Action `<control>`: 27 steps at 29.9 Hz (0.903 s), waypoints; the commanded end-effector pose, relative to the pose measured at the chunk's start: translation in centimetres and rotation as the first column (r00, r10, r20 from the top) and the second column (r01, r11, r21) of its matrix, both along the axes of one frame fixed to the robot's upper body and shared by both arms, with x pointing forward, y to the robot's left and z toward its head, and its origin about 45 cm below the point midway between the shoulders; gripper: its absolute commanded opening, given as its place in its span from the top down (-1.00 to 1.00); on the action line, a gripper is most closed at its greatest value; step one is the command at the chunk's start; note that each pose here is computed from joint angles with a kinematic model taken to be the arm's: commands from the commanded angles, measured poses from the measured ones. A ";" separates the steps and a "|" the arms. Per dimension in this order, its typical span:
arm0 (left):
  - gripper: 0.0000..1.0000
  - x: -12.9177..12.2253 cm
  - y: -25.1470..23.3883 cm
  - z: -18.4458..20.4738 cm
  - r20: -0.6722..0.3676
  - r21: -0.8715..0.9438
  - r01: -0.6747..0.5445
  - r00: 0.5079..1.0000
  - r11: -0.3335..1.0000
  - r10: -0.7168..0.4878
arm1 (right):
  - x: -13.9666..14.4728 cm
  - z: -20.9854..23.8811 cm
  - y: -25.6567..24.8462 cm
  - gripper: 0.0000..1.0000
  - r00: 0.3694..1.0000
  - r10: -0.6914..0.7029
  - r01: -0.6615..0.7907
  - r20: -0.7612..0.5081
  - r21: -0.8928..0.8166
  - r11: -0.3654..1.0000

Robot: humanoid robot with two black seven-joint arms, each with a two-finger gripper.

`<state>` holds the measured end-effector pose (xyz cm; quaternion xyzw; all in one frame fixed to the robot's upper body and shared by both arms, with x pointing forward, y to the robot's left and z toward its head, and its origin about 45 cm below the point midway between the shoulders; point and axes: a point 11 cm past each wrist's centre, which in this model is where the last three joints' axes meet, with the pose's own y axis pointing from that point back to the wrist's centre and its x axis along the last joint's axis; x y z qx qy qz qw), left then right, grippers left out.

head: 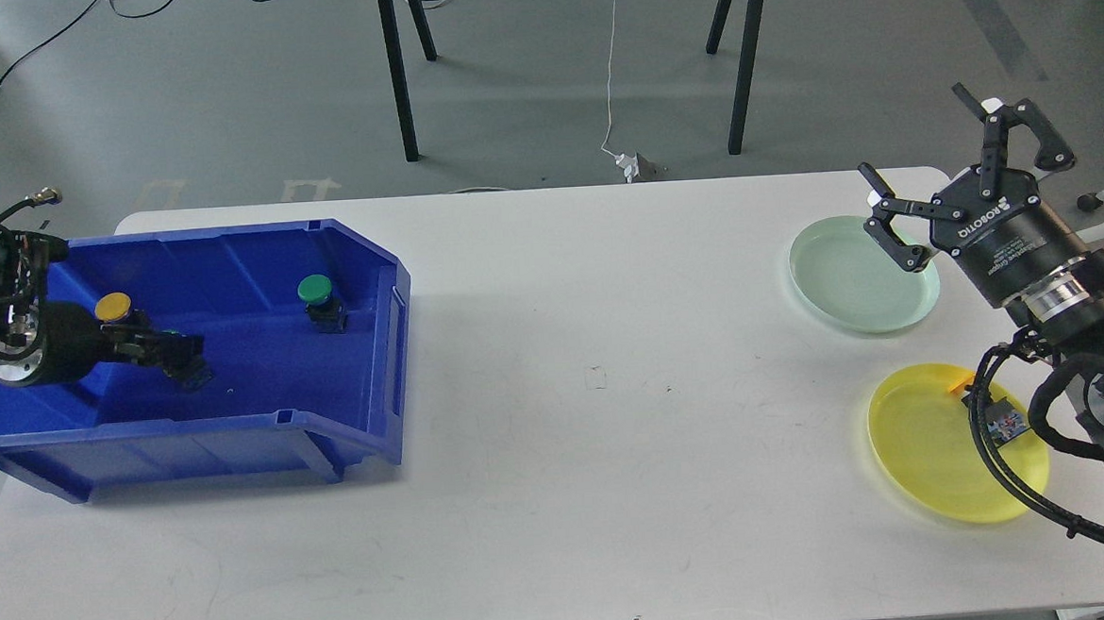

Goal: Pass button and place on color plate
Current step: 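Lower the left gripper into the bin and grasp a green-capped button, then lift the green-capped button and extend the left arm toward the right gripper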

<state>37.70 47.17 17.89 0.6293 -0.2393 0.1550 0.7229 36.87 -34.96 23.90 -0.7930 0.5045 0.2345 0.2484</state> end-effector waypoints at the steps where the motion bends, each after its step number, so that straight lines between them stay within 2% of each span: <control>1: -0.68 -0.4 0.4 -0.7 -0.010 0.006 -0.017 1.000 1.000 0.017 | -0.1 0.0 -0.3 -0.93 1.000 -0.003 0.003 -0.002 -0.006 1.000; 9: -0.61 -0.2 0.4 -1.3 -0.013 0.009 -0.027 1.000 1.000 0.027 | -0.2 -0.2 -0.3 -0.93 1.000 -0.005 0.005 -0.006 -0.006 1.000; 12: -0.46 -0.2 0.3 -1.3 -0.012 0.006 -0.029 1.000 1.000 0.029 | -0.2 -0.2 -0.3 -0.93 1.000 -0.005 0.005 -0.008 -0.006 1.000; 17: -0.38 -0.3 0.4 -1.5 -0.015 0.006 -0.031 0.999 0.999 0.032 | -0.4 -0.4 -0.3 -0.93 1.000 -0.005 0.005 -0.013 -0.006 1.000; 20: -0.25 -0.3 0.3 -1.4 -0.013 0.002 -0.030 0.999 1.000 0.030 | -0.4 -0.4 -0.4 -0.93 1.000 -0.007 0.007 -0.013 -0.005 1.000; 22: 0.01 -0.3 0.2 -1.5 -0.014 0.001 -0.027 1.000 1.000 0.027 | -0.5 -0.5 -0.5 -0.93 1.000 -0.009 0.009 -0.015 -0.008 1.000; 25: 0.18 -0.1 -0.2 -1.6 -0.009 -0.004 -0.020 1.000 1.000 0.020 | -0.6 -0.7 -0.6 -0.93 1.000 -0.012 0.011 -0.018 -0.007 1.000; 27: 0.36 0.0 -0.4 -1.7 -0.008 -0.005 -0.015 1.000 1.000 0.015 | -0.7 -0.9 -0.6 -0.93 1.000 -0.013 0.012 -0.024 -0.006 1.000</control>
